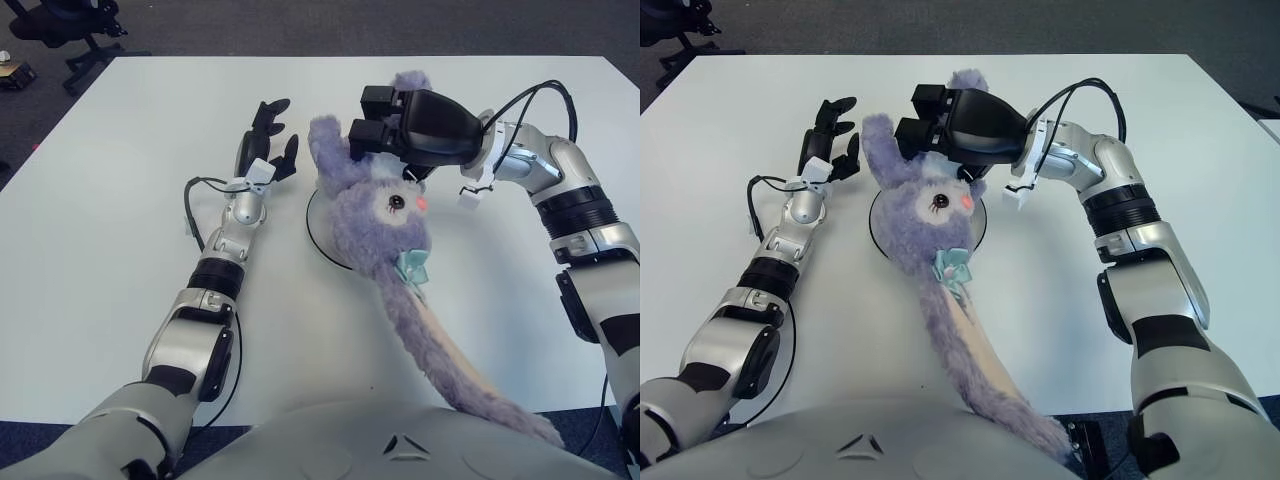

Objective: Put the doll into the plate.

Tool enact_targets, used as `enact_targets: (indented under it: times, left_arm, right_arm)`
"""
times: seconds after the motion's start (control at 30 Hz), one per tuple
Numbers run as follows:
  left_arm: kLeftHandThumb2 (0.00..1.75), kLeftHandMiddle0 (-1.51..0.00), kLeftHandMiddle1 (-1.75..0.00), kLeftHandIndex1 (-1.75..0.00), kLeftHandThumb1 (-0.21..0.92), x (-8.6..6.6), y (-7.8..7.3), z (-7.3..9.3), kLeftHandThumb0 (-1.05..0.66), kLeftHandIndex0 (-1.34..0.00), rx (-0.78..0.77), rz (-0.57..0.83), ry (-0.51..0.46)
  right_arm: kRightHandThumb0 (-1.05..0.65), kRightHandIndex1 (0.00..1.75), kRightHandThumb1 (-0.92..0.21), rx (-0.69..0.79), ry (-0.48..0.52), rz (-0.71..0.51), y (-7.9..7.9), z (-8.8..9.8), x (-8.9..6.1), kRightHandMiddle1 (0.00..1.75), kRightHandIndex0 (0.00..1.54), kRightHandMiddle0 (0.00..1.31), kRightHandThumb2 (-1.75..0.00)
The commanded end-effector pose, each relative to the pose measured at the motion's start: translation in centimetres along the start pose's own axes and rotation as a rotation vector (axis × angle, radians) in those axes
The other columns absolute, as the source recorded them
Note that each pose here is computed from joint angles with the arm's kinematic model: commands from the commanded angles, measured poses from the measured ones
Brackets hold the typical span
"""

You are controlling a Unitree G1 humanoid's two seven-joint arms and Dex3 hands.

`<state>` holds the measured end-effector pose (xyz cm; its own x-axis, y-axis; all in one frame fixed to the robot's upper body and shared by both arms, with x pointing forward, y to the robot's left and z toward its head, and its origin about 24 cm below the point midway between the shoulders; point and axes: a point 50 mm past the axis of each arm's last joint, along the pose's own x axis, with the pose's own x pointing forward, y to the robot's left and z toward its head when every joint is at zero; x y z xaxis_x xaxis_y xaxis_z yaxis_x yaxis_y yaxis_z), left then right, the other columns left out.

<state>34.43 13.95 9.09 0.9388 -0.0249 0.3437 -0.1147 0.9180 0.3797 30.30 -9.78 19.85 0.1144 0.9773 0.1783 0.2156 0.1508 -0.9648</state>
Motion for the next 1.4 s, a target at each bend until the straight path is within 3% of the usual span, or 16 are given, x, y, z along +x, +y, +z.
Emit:
enact_targets:
  times: [0.0, 0.17, 0.4, 0.43, 0.5, 0.6, 0.67, 0.7, 0.73, 0.77, 0.83, 1.0, 1.1, 1.37]
  left_arm:
    - [0.80, -0.28, -0.88, -0.68, 0.92, 0.0, 0.4, -0.1, -0.52, -0.23, 0.009, 0.018, 0.004]
    - [0.81, -0.28, -0.89, -0.68, 0.92, 0.1, 0.4, -0.1, -0.52, -0.23, 0.010, 0.019, 0.004]
    - [0.81, -0.27, -0.93, -0.69, 0.92, 0.1, 0.4, 0.0, -0.52, -0.22, 0.010, 0.021, 0.004]
    - [0.81, -0.27, -0.93, -0.69, 0.92, 0.1, 0.3, 0.0, -0.52, -0.22, 0.010, 0.021, 0.004]
    - [0.81, -0.27, -0.93, -0.70, 0.92, 0.1, 0.3, 0.0, -0.52, -0.22, 0.009, 0.022, 0.004]
    - [0.81, -0.27, -0.94, -0.70, 0.92, 0.1, 0.3, 0.0, -0.51, -0.22, 0.009, 0.023, 0.004]
    - [0.81, -0.27, -0.94, -0.70, 0.92, 0.1, 0.3, 0.0, -0.51, -0.22, 0.010, 0.023, 0.003]
    - [0.81, -0.27, -0.94, -0.70, 0.92, 0.1, 0.3, 0.0, -0.51, -0.22, 0.010, 0.023, 0.003]
    - [0.81, -0.27, -0.94, -0.70, 0.92, 0.1, 0.3, 0.0, -0.51, -0.22, 0.011, 0.023, 0.003]
    - [0.81, -0.27, -0.95, -0.70, 0.92, 0.1, 0.3, 0.0, -0.51, -0.22, 0.011, 0.023, 0.004]
    - [0.81, -0.27, -0.95, -0.70, 0.92, 0.1, 0.2, 0.0, -0.51, -0.22, 0.013, 0.023, 0.004]
    - [0.82, -0.27, -0.95, -0.70, 0.92, 0.2, 0.2, 0.0, -0.51, -0.22, 0.025, 0.023, 0.005]
    - [0.82, -0.27, -0.95, -0.70, 0.92, 0.2, 0.2, 0.0, -0.50, -0.22, 0.037, 0.023, 0.006]
    - [0.82, -0.26, -0.95, -0.70, 0.92, 0.3, 0.0, -0.1, -0.49, -0.22, 0.044, 0.023, 0.009]
  right_arm:
    - [0.00, 1.63, -0.77, -0.001, -0.003, 0.011, 0.2, 0.3, -0.3, 1.42, 0.45, 0.35, -0.58]
    - [0.00, 1.48, -0.90, -0.013, -0.002, 0.035, 0.2, 0.5, -0.5, 1.45, 0.47, 0.30, -0.36]
    - [0.00, 1.49, -0.92, -0.024, -0.001, 0.056, 0.0, 0.6, -0.7, 1.60, 0.35, 0.23, -0.40]
    - [-0.07, 1.37, -0.92, -0.023, 0.000, 0.057, -0.1, 0.6, -0.7, 1.60, 0.33, 0.24, -0.40]
    - [-0.23, 0.92, -0.92, -0.021, 0.001, 0.060, -0.1, 0.7, -0.7, 1.60, 0.35, 0.29, -0.39]
    - [-0.31, 0.59, -0.92, -0.013, 0.003, 0.067, -0.1, 0.7, -0.8, 1.60, 0.36, 0.31, -0.39]
    - [-0.33, 0.50, -0.92, -0.003, 0.006, 0.076, -0.2, 0.6, -0.9, 1.61, 0.37, 0.31, -0.39]
    - [-0.30, 0.39, -0.92, 0.004, 0.008, 0.081, -0.3, 0.6, -0.9, 1.25, 0.35, 0.26, -0.33]
    - [-0.29, 0.33, -0.92, 0.012, 0.010, 0.088, -0.4, 0.5, -1.0, 1.08, 0.35, 0.27, -0.31]
    - [-0.28, 0.21, -0.92, 0.018, 0.011, 0.092, -0.5, 0.5, -1.0, 0.78, 0.35, 0.29, -0.28]
    - [-0.27, 0.09, -0.92, 0.027, 0.010, 0.101, -0.7, 0.5, -1.1, 0.45, 0.34, 0.31, -0.24]
    - [-0.26, 0.01, -0.92, 0.056, 0.016, 0.127, -1.2, 0.3, -1.3, 0.20, 0.30, 0.31, -0.22]
    - [-0.25, 0.00, -0.92, 0.083, 0.026, 0.147, -1.6, 0.2, -1.5, 0.11, 0.23, 0.23, -0.22]
    - [-0.24, 0.00, -0.92, 0.161, 0.026, 0.187, -2.3, 0.0, -1.9, 0.03, 0.12, 0.14, -0.22]
